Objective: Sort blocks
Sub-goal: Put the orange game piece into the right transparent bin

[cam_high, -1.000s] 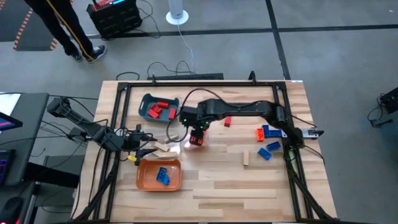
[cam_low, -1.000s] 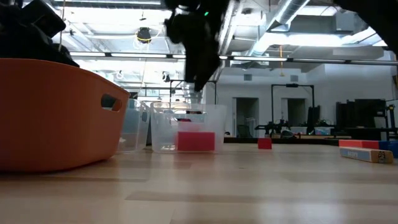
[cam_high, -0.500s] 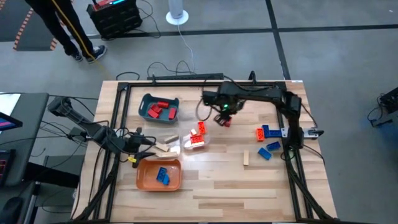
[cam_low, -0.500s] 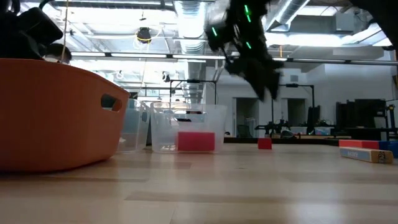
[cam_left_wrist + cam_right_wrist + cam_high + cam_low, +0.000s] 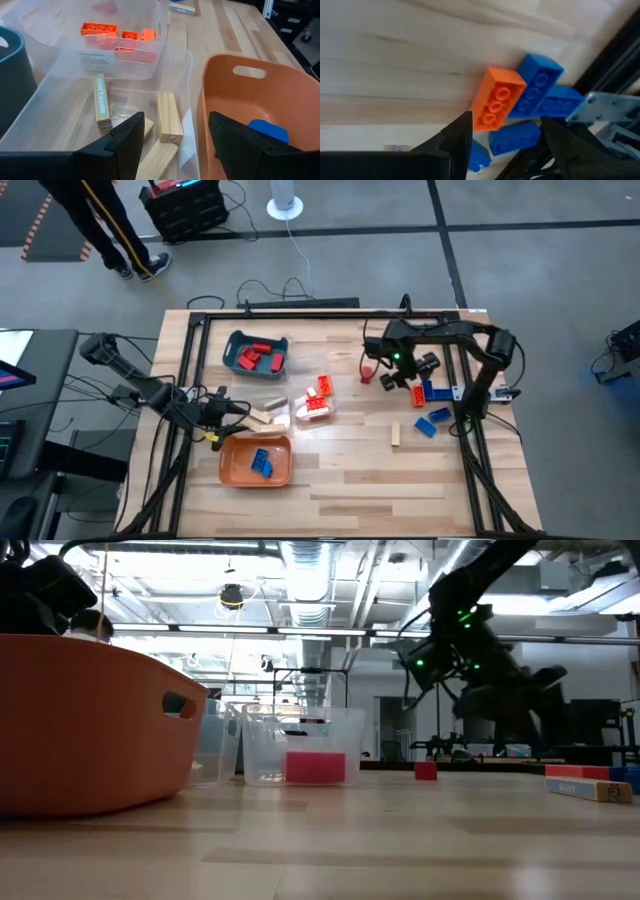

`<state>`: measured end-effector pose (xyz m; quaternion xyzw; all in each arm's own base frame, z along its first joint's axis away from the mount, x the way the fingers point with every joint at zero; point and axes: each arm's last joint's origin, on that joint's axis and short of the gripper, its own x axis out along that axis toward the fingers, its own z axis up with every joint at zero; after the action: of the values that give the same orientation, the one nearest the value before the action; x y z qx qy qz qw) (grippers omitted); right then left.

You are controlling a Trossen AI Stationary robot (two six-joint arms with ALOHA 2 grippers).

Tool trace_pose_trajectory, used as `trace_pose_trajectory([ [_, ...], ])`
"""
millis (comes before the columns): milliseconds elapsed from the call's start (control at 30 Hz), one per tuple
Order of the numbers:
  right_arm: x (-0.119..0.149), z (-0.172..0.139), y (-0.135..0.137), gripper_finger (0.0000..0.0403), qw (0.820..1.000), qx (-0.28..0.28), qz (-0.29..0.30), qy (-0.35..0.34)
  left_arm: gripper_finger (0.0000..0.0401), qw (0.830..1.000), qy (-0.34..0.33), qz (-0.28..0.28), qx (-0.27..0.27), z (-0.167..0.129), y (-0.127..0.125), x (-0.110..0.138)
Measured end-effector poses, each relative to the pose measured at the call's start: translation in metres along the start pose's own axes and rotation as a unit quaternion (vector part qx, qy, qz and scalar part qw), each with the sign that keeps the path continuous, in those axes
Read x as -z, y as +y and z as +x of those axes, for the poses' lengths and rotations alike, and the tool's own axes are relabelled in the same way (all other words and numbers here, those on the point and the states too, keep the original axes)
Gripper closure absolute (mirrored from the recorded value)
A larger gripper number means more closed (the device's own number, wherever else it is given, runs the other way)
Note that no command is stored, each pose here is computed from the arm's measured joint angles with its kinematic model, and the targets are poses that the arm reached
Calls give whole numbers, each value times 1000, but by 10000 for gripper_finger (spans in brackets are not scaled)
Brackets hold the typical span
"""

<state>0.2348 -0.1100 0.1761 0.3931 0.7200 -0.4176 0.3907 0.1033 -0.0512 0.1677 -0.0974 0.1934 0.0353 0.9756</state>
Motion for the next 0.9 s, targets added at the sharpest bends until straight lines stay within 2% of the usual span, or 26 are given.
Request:
trace_pose_trajectory([
  [267, 20, 24, -7, 209, 999, -20, 18, -32, 184, 1000, 0, 2, 0, 0, 0, 0],
  [467, 24, 43, -4, 216, 996, -70, 29, -55, 184, 1000, 0, 4, 0, 0, 0, 0],
  [700, 30, 50, 20, 236, 992, -95, -15, -81, 184, 1000, -5, 7, -1, 0, 0, -1],
  [900, 35, 51, 27, 259, 989, -93, -29, -108, 184, 1000, -12, 10, 1, 0, -1, -2],
])
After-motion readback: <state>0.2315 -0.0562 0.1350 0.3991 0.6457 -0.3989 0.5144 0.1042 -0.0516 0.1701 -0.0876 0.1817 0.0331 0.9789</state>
